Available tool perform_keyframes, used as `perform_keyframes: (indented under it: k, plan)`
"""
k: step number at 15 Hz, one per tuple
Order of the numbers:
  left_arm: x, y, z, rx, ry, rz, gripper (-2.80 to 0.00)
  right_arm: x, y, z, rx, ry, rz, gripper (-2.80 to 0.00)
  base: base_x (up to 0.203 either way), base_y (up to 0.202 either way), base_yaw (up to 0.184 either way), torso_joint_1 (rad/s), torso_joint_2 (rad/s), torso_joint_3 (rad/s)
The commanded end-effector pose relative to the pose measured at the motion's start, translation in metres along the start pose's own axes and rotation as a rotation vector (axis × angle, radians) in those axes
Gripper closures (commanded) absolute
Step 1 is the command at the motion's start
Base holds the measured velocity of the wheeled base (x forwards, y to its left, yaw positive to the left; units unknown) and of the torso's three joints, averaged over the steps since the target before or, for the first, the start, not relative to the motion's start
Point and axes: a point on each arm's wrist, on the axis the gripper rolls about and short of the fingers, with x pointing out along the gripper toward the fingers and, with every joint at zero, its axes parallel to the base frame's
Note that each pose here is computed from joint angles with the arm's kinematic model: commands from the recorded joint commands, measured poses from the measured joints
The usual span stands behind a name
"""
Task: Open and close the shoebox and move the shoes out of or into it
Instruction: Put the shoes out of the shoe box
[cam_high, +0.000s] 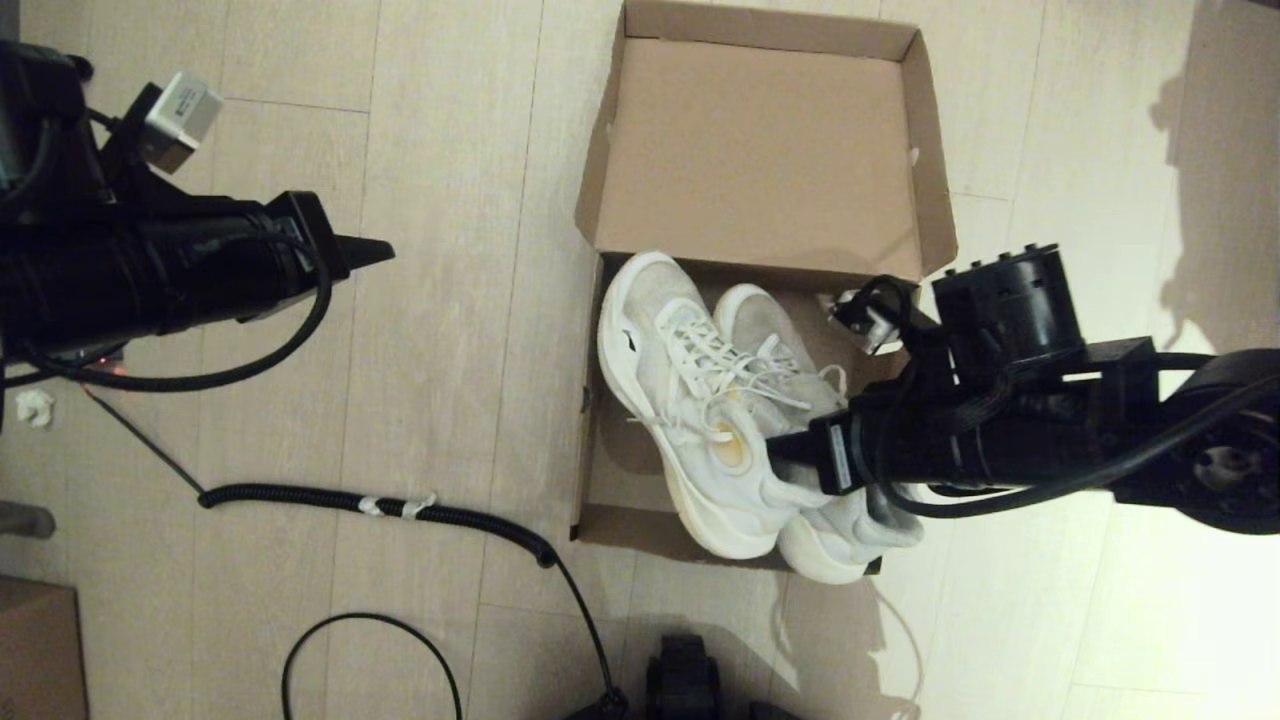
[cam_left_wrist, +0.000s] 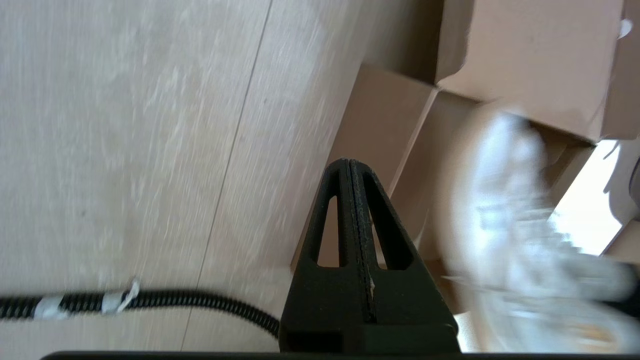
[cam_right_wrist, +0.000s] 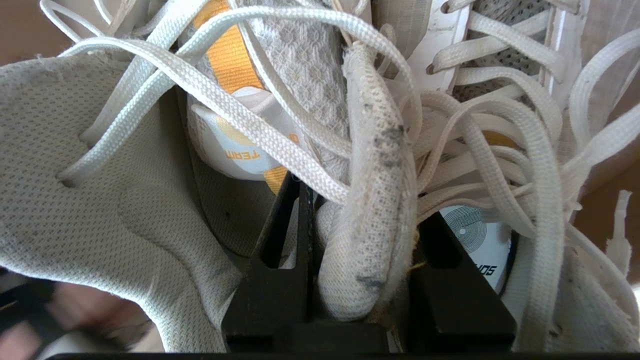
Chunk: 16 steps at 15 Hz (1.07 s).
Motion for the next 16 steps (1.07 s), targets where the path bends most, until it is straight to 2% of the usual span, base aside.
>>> perform_keyframes:
  k: [1, 4, 6, 7, 9, 12, 14, 16]
  plan:
    - [-0.008, 0.001, -0.005, -0.005, 0.007, 0.004, 0.00, -0.044, 0.010, 0.017, -0.013, -0.093, 0.035, 0.00, 0.000, 0.000, 0.000, 0.000, 0.00, 0.000]
    - [-0.005, 0.010, -0.033, -0.025, 0.104, 0.031, 0.00, -0.101, 0.021, 0.026, -0.012, -0.119, 0.050, 0.00, 0.000, 0.000, 0.000, 0.000, 0.00, 0.000]
    - [0.000, 0.016, -0.050, -0.035, 0.151, 0.047, 0.00, -0.142, 0.022, 0.025, -0.005, -0.159, 0.013, 0.00, 0.000, 0.000, 0.000, 0.000, 0.00, 0.000]
    - [0.003, 0.018, -0.056, -0.034, 0.145, 0.045, 0.00, -0.160, 0.018, 0.023, 0.009, -0.186, -0.047, 0.00, 0.000, 0.000, 0.000, 0.000, 0.00, 0.000]
    - [0.004, 0.021, -0.062, -0.027, 0.119, 0.040, 0.00, -0.184, 0.001, 0.021, 0.054, -0.248, -0.225, 0.00, 0.000, 0.000, 0.000, 0.000, 0.00, 0.000]
    - [0.002, 0.021, -0.064, -0.026, 0.119, 0.037, 0.00, -0.216, -0.028, 0.014, 0.129, -0.322, -0.490, 0.00, 0.000, 0.000, 0.000, 0.000, 0.00, 0.000]
    - [-0.001, 0.019, -0.061, -0.023, 0.106, 0.035, 0.00, -0.228, -0.044, 0.007, 0.184, -0.339, -0.631, 0.00, 0.000, 0.000, 0.000, 0.000, 0.00, 0.000]
    - [-0.003, 0.025, -0.058, -0.028, 0.093, 0.056, 0.00, -0.226, -0.074, 0.005, 0.256, -0.322, -0.744, 0.00, 0.000, 0.000, 0.000, 0.000, 0.00, 0.000]
